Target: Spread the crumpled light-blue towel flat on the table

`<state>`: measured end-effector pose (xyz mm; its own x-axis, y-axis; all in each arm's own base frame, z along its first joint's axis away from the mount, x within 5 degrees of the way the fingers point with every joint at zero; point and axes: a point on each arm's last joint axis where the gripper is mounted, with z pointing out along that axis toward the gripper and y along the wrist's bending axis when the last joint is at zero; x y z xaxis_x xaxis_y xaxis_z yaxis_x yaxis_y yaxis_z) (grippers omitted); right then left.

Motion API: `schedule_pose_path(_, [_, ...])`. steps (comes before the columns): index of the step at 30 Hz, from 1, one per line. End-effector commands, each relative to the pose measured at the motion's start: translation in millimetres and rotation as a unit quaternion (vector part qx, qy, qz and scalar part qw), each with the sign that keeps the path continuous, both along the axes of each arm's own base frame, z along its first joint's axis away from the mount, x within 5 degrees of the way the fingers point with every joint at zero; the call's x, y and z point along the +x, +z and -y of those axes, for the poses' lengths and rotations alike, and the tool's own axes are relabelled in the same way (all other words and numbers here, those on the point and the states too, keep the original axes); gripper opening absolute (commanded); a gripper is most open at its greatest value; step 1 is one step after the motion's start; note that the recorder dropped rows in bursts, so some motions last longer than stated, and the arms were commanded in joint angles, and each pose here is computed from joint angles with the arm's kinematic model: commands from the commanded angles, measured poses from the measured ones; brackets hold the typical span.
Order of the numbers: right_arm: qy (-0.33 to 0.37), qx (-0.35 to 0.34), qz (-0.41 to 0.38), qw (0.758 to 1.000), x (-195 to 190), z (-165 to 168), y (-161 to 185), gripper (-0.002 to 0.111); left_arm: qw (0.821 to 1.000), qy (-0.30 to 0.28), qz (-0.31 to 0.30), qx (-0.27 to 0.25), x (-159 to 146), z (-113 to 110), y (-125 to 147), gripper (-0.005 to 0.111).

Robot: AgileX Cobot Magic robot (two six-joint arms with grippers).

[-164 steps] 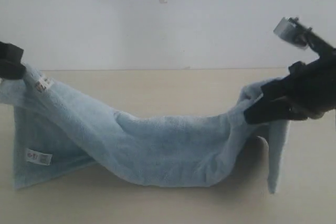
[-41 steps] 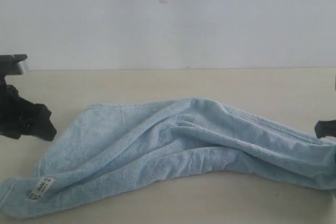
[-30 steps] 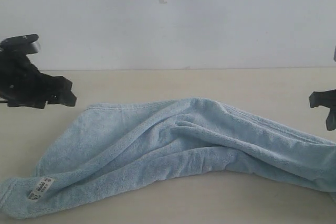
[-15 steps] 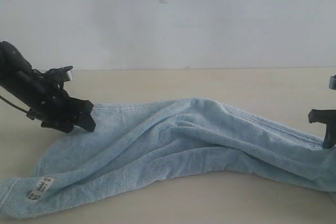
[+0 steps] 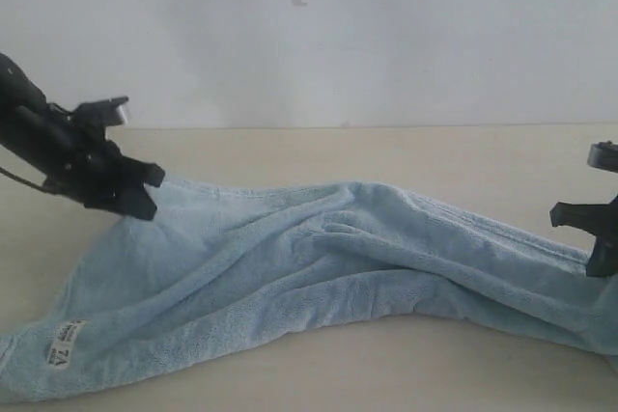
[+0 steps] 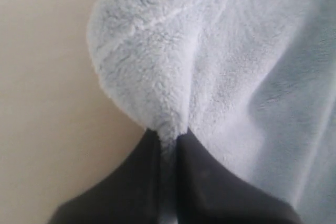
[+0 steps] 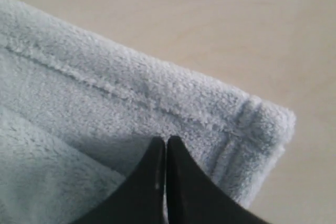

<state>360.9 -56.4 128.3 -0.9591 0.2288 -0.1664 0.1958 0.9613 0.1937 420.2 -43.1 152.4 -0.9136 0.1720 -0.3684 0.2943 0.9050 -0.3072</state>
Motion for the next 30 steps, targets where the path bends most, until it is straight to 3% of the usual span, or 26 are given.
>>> schedule_pose_path(1, [-0.018,0.01,0.072,0.997,4.2,-0.2,36.3,0.0,0.997,-0.011,0.08,-0.005,-16.1,1.7,76.7,0.004])
schedule_pose_path(4, [-0.016,0.005,0.104,0.994,0.7,-1.2,60.4,0.0,0.993,-0.02,0.113,-0.009,-34.8,2.5,114.8,0.004])
schedule_pose_path(9, [-0.005,0.009,0.111,0.994,-3.1,-3.4,71.3,0.0,0.995,-0.043,0.093,-0.017,-68.4,4.4,130.2,0.004])
schedule_pose_path(13, [0.002,0.01,0.095,0.995,-1.4,-3.1,57.2,0.006,0.997,-0.039,0.058,-0.021,-84.8,4.3,110.1,0.004])
schedule_pose_path(19, [0.022,0.009,0.086,0.996,9.3,-1.2,18.8,0.045,0.999,-0.003,0.037,-0.003,-91.1,-0.7,67.0,0.004])
schedule_pose_path(30, [0.05,-0.025,0.092,0.994,18.8,5.2,-18.2,0.046,0.999,0.007,0.038,-0.03,-82.3,3.1,51.6,0.004])
